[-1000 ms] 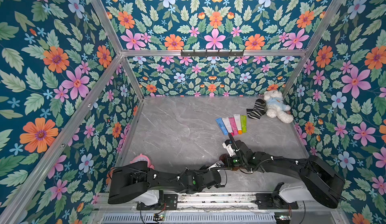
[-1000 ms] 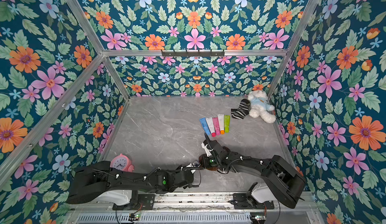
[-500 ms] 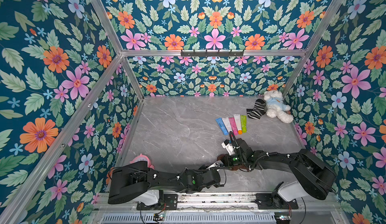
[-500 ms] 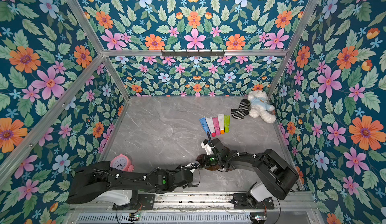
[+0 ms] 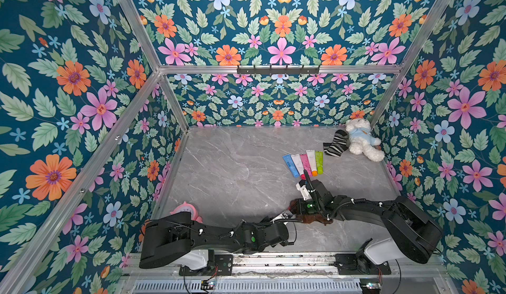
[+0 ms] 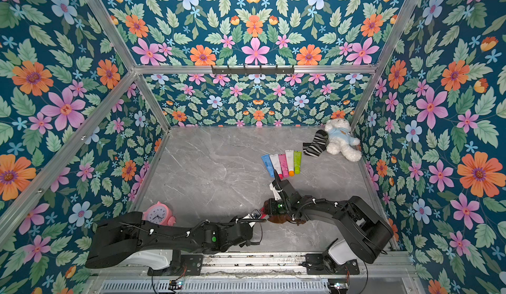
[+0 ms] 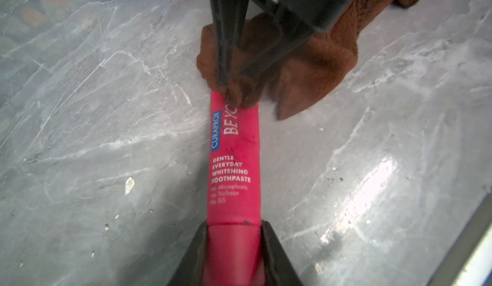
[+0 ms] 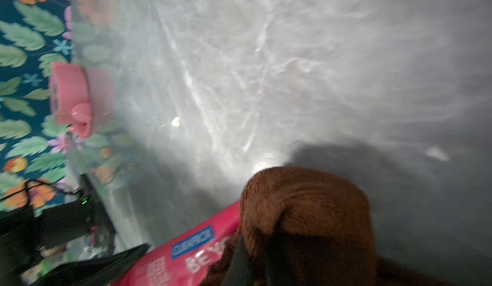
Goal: Wipe the surface of the toothpaste tube
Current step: Wipe the dirt from the toothpaste tube.
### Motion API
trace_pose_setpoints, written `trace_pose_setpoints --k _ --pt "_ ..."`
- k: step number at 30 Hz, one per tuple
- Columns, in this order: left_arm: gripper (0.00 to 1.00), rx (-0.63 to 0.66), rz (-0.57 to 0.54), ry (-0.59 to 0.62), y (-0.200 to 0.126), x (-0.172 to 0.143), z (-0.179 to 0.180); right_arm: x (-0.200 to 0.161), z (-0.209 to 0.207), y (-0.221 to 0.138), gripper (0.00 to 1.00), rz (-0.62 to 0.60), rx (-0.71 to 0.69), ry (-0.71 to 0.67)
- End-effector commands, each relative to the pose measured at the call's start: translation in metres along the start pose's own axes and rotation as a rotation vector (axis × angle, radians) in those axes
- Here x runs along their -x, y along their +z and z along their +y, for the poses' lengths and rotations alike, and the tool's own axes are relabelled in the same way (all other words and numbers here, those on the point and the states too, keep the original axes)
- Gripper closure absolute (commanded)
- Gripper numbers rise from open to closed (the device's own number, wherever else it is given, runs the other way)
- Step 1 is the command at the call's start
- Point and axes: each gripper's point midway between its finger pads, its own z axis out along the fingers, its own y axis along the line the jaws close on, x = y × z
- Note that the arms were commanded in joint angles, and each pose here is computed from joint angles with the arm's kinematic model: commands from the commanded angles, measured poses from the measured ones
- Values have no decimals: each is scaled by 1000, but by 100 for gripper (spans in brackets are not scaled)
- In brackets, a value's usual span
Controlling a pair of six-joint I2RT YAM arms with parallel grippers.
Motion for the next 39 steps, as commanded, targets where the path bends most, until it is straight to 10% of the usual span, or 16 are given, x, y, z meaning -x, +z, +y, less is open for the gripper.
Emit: trace_pose_setpoints --k 1,19,39 --pt "100 -27 -52 -9 -2 14 -7 -21 -68 -13 100 31 -329 25" --pt "100 -29 -43 -1 1 13 -9 -45 80 -6 100 111 270 -109" --pt "100 61 -65 -75 -7 14 12 -21 -53 -37 100 15 -353 0"
